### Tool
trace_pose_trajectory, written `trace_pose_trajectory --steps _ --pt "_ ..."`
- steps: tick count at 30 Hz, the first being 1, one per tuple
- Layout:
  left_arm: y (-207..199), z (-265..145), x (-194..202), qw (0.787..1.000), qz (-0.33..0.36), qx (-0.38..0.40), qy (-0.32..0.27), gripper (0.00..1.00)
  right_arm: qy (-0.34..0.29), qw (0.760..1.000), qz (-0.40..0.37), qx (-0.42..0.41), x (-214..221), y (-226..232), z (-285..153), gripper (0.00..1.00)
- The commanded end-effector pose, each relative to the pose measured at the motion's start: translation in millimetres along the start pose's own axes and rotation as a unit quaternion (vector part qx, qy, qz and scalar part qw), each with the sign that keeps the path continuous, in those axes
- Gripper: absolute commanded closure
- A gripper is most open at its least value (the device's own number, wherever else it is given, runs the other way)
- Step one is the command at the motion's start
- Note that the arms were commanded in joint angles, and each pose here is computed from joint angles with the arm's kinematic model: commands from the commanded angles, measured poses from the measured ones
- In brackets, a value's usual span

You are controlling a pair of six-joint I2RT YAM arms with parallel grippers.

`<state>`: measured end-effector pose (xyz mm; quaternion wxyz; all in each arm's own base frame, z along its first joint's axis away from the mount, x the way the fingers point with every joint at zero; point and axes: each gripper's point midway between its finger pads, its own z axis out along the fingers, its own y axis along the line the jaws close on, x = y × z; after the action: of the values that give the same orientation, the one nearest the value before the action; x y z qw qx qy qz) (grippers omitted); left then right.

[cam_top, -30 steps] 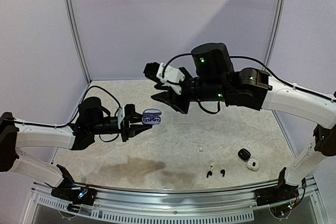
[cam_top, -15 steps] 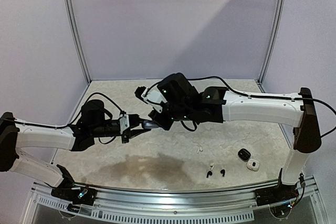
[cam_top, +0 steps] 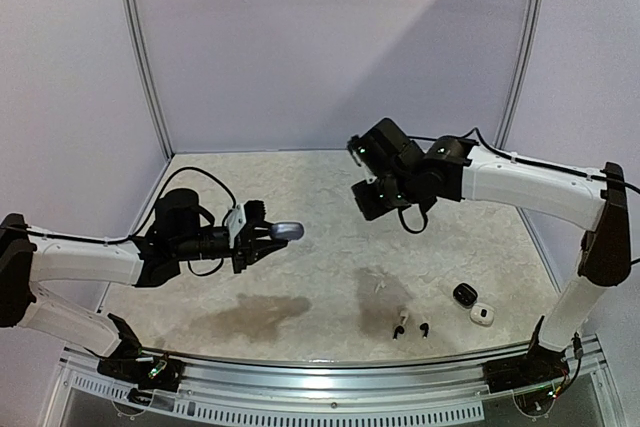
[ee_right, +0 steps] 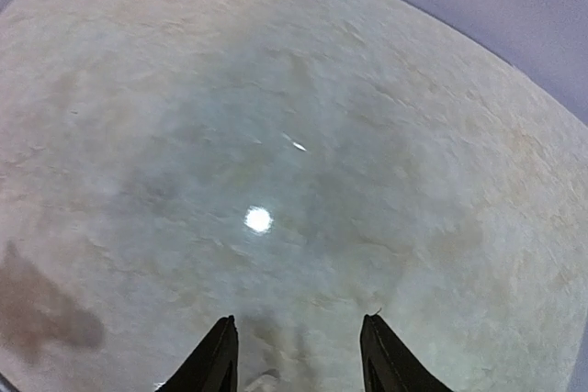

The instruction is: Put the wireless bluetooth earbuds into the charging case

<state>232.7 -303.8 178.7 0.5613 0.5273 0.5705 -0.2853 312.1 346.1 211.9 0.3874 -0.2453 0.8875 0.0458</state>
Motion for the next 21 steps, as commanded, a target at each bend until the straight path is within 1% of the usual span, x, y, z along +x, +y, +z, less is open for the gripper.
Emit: trace_pose_trajectory --steps 1,5,7,9,10,14,15,17,21 --pt "7 3 -4 0.997 -0.077 -0.01 0.007 1.0 0.105 0.981 0.122 0.111 60 -75 -6 0.5" --pt "15 5 0 0.994 -0.106 -0.031 0.021 1.0 0.177 0.954 0.179 0.163 114 -112 -9 0.41" --pt "20 7 3 0.991 -0.125 -0.042 0.03 1.0 0.201 0.94 0.205 0.184 137 -128 -14 0.34" --pt "24 9 8 0.987 -0.145 -0.052 0.043 1.0 0.217 0.927 0.233 0.198 158 -139 -15 0.3" --pt "27 11 10 0.985 -0.155 -0.057 0.049 1.0 0.219 0.922 0.249 0.202 166 -144 -15 0.29" --pt "39 23 18 0.975 -0.194 -0.066 0.082 1.0 0.208 0.908 0.308 0.195 185 -157 -18 0.07" --pt "43 27 18 0.973 -0.203 -0.066 0.088 1.0 0.208 0.901 0.323 0.2 191 -162 -19 0.04" --pt "49 39 20 0.966 -0.23 -0.063 0.1 1.0 0.205 0.891 0.343 0.213 205 -171 -22 0.01" --pt "59 66 24 0.95 -0.283 -0.051 0.119 1.0 0.19 0.88 0.386 0.201 217 -177 -22 0.01"
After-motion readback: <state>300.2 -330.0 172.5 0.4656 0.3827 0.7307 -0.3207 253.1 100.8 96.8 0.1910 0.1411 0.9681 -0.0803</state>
